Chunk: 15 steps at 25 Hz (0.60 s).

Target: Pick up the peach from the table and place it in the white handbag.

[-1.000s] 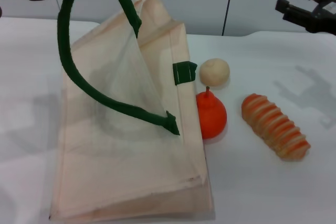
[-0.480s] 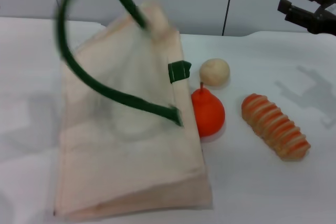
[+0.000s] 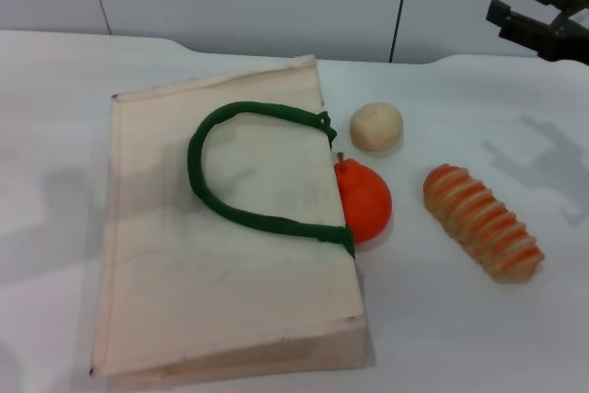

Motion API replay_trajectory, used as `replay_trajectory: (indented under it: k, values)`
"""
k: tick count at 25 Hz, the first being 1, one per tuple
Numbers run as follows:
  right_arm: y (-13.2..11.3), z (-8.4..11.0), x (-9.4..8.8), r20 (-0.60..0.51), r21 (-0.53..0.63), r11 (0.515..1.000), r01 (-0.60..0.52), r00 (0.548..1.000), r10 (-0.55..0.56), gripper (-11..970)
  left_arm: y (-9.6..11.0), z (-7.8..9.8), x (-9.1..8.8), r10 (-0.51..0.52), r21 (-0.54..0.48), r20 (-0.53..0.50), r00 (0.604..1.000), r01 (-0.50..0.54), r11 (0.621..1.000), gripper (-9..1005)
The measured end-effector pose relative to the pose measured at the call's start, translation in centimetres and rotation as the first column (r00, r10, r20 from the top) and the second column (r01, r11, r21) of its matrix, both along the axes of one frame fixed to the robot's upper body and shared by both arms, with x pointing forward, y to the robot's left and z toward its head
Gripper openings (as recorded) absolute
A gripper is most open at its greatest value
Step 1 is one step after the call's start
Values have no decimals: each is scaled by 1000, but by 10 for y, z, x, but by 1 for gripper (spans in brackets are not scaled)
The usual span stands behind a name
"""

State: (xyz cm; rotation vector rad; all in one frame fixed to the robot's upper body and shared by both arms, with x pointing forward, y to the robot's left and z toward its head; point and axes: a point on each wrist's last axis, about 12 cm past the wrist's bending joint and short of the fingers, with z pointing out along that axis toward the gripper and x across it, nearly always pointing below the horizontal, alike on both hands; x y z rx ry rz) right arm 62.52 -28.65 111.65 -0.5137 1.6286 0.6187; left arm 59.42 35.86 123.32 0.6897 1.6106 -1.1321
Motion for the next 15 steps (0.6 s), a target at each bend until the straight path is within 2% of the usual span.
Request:
replay_trajectory:
  k: [5,11,15]
  values:
    - [2,-5,-1,6,2,1000,19,1000,-19,892,-3,-5,-1,43,-29,105,994,-40,999,722]
    - [0,-8,1,4,-13,999,48,999,-47,892,-12,-28,3,171,9,229,958,-177,984,719]
    - [2,-12,0,35,5,997,81,996,-81,892,-17,-46,4,299,6,323,898,-319,948,717]
